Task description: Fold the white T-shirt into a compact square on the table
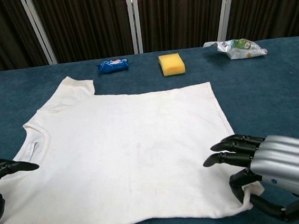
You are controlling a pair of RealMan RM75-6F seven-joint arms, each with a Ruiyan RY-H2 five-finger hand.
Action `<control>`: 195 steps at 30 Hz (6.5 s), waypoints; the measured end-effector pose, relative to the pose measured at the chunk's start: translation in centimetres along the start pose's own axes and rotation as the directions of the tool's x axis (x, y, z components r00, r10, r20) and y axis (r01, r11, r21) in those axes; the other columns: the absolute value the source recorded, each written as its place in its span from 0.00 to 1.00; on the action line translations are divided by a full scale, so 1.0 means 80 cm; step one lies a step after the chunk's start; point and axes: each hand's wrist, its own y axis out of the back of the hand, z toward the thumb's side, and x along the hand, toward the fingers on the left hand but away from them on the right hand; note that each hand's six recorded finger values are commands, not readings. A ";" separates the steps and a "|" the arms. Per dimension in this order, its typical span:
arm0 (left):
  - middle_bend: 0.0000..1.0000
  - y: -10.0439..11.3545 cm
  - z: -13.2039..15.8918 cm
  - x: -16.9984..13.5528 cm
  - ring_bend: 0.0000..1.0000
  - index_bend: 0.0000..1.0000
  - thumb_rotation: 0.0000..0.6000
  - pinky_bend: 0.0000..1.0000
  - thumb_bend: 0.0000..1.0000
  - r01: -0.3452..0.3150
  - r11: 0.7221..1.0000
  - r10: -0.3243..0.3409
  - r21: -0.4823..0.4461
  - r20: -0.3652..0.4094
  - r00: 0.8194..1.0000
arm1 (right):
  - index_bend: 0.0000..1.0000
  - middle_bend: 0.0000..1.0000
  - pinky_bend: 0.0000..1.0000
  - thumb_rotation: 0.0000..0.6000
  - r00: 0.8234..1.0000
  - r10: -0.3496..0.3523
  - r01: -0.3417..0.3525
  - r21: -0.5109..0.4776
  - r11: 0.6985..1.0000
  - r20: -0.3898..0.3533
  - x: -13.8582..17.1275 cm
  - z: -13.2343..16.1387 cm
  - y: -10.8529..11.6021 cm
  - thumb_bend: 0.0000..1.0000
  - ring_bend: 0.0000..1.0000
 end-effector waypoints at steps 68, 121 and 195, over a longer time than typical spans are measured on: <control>0.00 0.064 -0.021 -0.012 0.00 0.80 1.00 0.00 0.56 0.002 0.969 -0.022 -0.247 -0.079 0.997 | 0.72 0.13 0.00 1.00 0.999 0.052 -0.053 -0.153 0.987 -0.009 0.021 -0.026 0.046 0.53 0.00; 0.00 0.115 -0.145 0.179 0.00 0.79 1.00 0.00 0.56 -0.106 0.942 -0.033 -0.320 -0.399 0.916 | 0.72 0.13 0.00 1.00 0.922 0.038 0.006 -0.113 0.994 0.385 -0.155 -0.190 0.043 0.53 0.00; 0.00 0.119 -0.179 0.212 0.00 0.56 1.00 0.00 0.48 -0.071 0.964 -0.061 -0.254 -0.479 0.876 | 0.04 0.05 0.00 1.00 0.921 -0.128 0.176 -0.099 0.979 0.368 -0.046 -0.188 0.123 0.23 0.00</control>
